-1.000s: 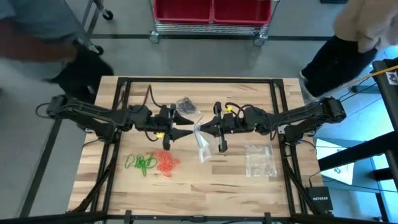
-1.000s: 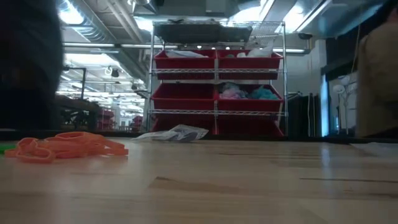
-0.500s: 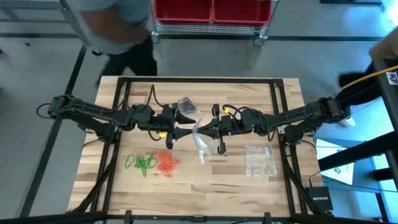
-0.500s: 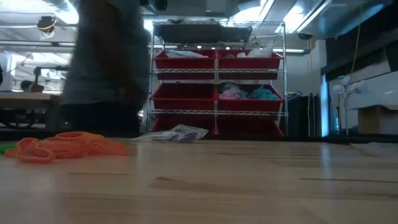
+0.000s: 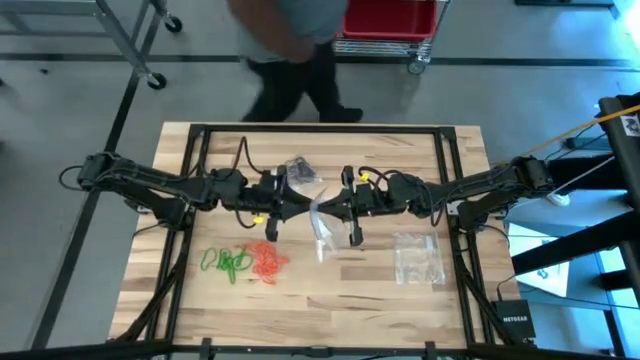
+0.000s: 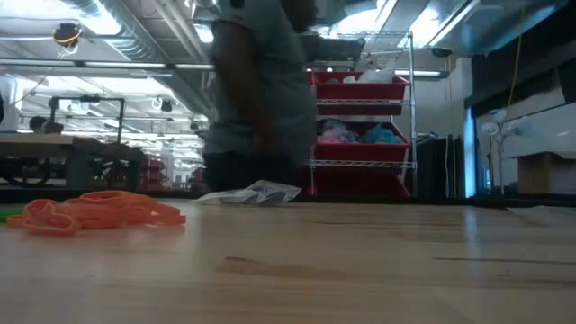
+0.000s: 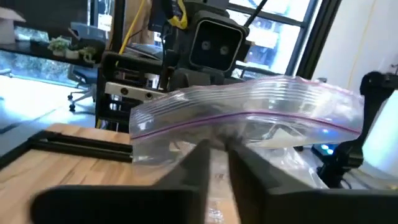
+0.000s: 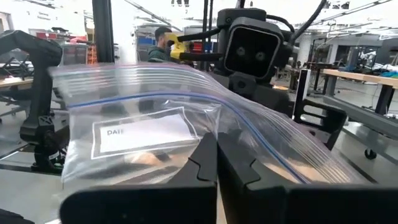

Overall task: Sort rubber bands
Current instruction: Open the transparent zip bag

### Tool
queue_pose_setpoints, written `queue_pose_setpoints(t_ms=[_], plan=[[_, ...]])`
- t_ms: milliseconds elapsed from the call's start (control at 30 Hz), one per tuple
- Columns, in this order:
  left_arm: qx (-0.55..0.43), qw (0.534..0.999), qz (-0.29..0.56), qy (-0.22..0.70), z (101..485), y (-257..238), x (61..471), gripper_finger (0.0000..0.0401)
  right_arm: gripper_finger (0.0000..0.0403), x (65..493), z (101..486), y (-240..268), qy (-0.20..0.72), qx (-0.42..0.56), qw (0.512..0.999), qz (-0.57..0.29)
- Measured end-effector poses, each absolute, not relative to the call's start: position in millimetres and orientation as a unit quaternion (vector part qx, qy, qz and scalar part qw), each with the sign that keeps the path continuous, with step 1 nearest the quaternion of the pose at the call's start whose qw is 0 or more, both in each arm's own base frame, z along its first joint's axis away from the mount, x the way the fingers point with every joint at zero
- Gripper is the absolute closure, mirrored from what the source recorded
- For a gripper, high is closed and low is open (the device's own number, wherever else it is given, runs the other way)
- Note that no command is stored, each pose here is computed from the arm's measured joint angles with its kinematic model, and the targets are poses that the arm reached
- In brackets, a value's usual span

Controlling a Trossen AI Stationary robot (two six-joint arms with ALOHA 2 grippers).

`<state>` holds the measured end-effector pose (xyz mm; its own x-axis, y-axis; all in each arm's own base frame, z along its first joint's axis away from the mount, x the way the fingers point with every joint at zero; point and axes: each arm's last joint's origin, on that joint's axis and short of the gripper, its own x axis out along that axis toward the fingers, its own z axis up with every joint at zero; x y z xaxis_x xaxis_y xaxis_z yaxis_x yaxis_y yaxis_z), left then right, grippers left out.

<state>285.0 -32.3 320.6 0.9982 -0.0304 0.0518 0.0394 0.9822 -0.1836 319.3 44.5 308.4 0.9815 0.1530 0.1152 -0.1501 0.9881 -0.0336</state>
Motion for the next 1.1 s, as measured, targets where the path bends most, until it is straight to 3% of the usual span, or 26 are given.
queue_pose_setpoints(t_ms=[67, 167, 600, 767, 900, 1100], plan=[[-0.085, 0.996, -0.017, -0.024, 321, -32, 285, 0.0391, 0.0403, 319, 308, 44, -0.058, -0.012, 0.995, 0.076], [-0.076, 0.997, -0.012, -0.015, 319, -33, 284, 0.0399, 0.0403, 319, 308, 44, -0.055, -0.012, 0.996, 0.076], [-0.061, 0.994, 0.029, 0.083, 321, -34, 251, 0.0401, 0.0403, 307, 311, 43, -0.007, -0.015, 0.997, 0.072], [-0.091, 0.990, 0.035, 0.098, 318, -33, 250, 0.0397, 0.0403, 307, 298, 42, 0.058, -0.007, 0.996, 0.064], [-0.124, 0.985, 0.048, 0.112, 313, -30, 254, 0.0372, 0.0403, 305, 277, 40, 0.159, -0.020, 0.987, 0.025], [-0.181, 0.971, 0.077, 0.134, 298, -23, 267, 0.0296, 0.0403, 308, 251, 36, 0.249, -0.063, 0.966, -0.040]])
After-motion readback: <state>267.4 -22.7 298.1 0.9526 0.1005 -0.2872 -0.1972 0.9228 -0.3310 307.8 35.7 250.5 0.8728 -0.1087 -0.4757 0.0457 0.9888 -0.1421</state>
